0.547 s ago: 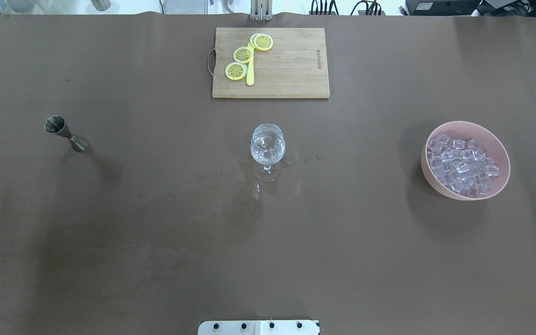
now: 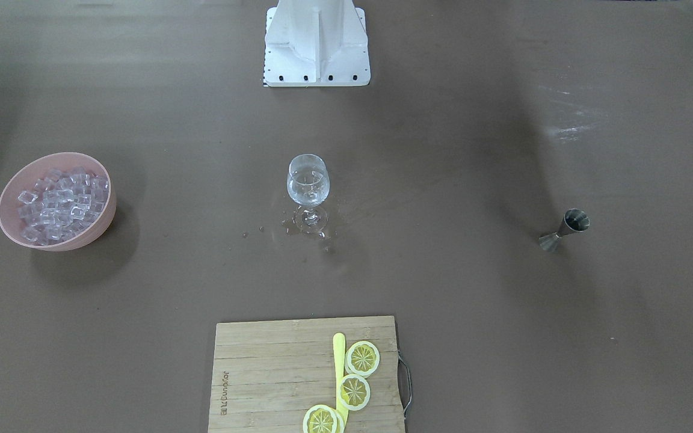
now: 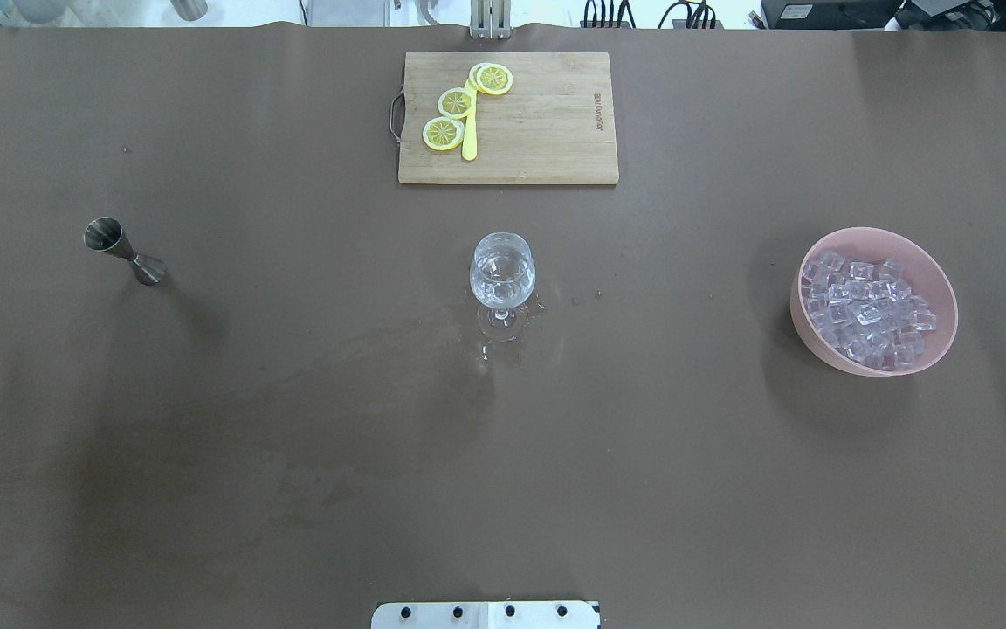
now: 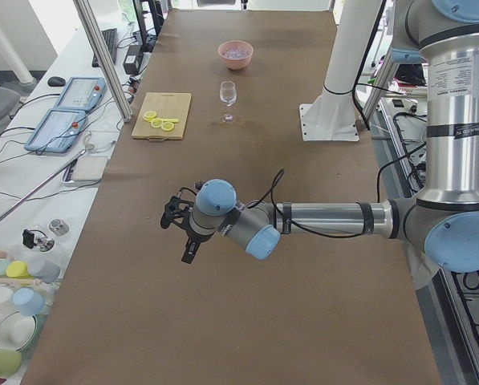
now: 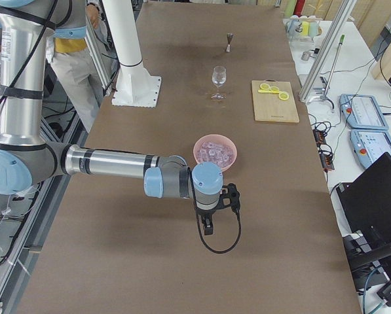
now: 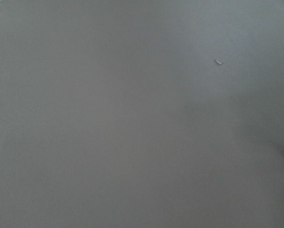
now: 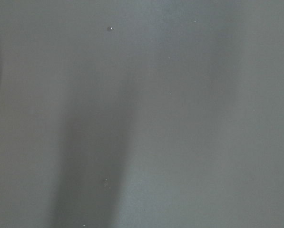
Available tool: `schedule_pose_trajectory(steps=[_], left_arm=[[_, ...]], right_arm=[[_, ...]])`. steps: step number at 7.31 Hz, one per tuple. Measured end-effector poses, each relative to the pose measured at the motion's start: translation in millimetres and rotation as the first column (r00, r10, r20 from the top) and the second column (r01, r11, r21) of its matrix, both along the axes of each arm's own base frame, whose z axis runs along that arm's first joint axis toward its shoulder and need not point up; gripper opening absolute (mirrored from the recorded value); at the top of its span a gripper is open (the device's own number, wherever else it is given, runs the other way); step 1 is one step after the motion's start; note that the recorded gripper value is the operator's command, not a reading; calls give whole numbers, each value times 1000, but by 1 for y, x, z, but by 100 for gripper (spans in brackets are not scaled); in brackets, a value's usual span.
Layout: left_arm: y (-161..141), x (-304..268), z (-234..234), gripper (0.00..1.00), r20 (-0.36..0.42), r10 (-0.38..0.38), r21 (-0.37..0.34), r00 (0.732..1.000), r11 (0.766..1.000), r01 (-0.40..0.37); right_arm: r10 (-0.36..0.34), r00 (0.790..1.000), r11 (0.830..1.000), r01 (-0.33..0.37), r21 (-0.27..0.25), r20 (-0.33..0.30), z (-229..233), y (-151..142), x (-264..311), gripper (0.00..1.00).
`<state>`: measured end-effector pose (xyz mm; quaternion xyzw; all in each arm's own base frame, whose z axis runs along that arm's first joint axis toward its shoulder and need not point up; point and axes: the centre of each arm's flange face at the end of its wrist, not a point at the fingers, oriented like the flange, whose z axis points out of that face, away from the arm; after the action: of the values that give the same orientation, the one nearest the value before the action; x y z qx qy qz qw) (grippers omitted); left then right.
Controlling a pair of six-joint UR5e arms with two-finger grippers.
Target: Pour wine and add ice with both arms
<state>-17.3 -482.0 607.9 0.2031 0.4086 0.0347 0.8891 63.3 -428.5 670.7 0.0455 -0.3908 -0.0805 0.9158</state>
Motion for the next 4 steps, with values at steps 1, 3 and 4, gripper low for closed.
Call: schedule_pose_trajectory(steps=[1,3,4], left_arm=[[0,0,0,98,0,1,1,1000,1000,-1],[0,0,0,98,0,1,3,1000,1000,-1],[0,0,0,98,0,1,3,1000,1000,-1]], right_arm=[[0,1000,1000,0,-7,0,3,0,0,100],[1,1000,1000,-1,-16,-1,7,1,0,100],[1,1000,1000,-1,-18,-1,8,0,0,100]])
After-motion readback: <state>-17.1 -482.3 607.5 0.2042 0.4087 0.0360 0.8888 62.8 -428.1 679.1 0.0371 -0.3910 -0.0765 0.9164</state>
